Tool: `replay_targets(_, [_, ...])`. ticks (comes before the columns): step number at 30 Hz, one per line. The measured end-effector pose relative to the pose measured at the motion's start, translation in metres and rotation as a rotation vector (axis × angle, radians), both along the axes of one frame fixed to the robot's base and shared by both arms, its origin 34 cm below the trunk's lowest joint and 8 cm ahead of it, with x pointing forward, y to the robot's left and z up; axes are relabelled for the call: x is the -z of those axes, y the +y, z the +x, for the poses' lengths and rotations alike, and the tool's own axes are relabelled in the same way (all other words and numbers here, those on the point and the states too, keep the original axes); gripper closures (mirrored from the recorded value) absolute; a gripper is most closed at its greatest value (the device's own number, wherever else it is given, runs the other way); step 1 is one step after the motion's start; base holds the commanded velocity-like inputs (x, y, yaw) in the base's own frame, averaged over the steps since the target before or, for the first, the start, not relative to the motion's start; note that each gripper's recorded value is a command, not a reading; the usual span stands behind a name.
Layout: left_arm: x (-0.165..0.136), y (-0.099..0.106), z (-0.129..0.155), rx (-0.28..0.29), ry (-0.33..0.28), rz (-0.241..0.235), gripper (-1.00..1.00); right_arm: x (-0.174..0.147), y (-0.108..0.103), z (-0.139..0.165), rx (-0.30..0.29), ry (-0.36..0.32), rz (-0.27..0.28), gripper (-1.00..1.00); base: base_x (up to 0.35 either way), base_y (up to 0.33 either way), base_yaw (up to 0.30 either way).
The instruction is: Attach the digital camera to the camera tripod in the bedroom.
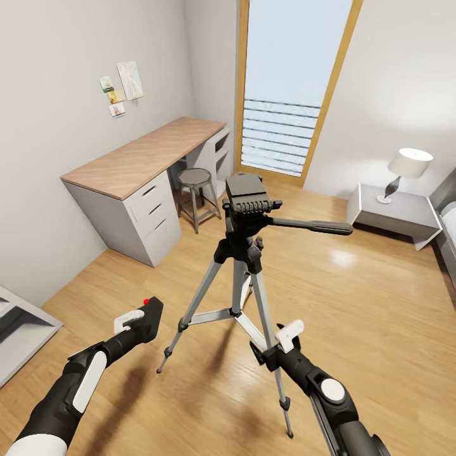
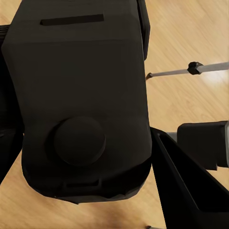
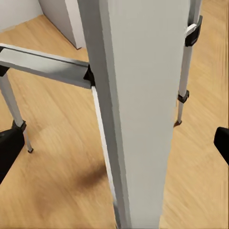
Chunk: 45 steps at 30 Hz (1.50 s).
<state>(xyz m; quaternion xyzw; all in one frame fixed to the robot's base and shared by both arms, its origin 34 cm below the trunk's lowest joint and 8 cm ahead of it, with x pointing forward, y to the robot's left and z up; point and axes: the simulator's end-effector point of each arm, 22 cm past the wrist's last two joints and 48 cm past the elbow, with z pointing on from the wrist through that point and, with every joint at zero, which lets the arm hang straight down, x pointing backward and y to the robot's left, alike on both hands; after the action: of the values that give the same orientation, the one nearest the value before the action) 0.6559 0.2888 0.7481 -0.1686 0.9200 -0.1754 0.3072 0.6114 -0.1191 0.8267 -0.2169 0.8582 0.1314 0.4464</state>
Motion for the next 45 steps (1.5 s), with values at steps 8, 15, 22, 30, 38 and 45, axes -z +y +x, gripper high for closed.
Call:
replay_targets(8, [0.000, 0.000, 0.000, 0.000, 0.000, 0.000, 1.00, -0.009, 0.000, 0.019, -0.007, -0.039, -0.018, -1.00, 0.000, 0.000, 0.000])
replay_targets(15, [0.000, 0.000, 0.000, 0.000, 0.001, 0.000, 1.00, -0.009, 0.000, 0.025, -0.004, -0.043, -0.018, -1.00, 0.000, 0.000, 0.000])
replay_targets(22, [0.001, 0.000, 0.000, 0.000, 0.001, 0.000, 1.00, 0.006, 0.000, 0.028, -0.001, -0.012, -0.024, -1.00, 0.000, 0.000, 0.000])
replay_targets(30, [0.001, 0.000, 0.000, 0.000, 0.002, 0.000, 1.00, 0.009, -0.001, 0.029, 0.002, -0.008, -0.026, -1.00, 0.000, 0.000, 0.000])
replay_targets(38, [0.001, 0.000, 0.000, 0.000, 0.002, 0.000, 1.00, 0.008, -0.001, 0.034, 0.003, -0.010, -0.027, -1.00, 0.000, 0.000, 0.000])
replay_targets(45, [0.001, 0.000, 0.000, 0.000, 0.002, 0.000, 1.00, 0.010, -0.001, 0.038, 0.004, -0.006, -0.028, -1.00, 0.000, 0.000, 0.000])
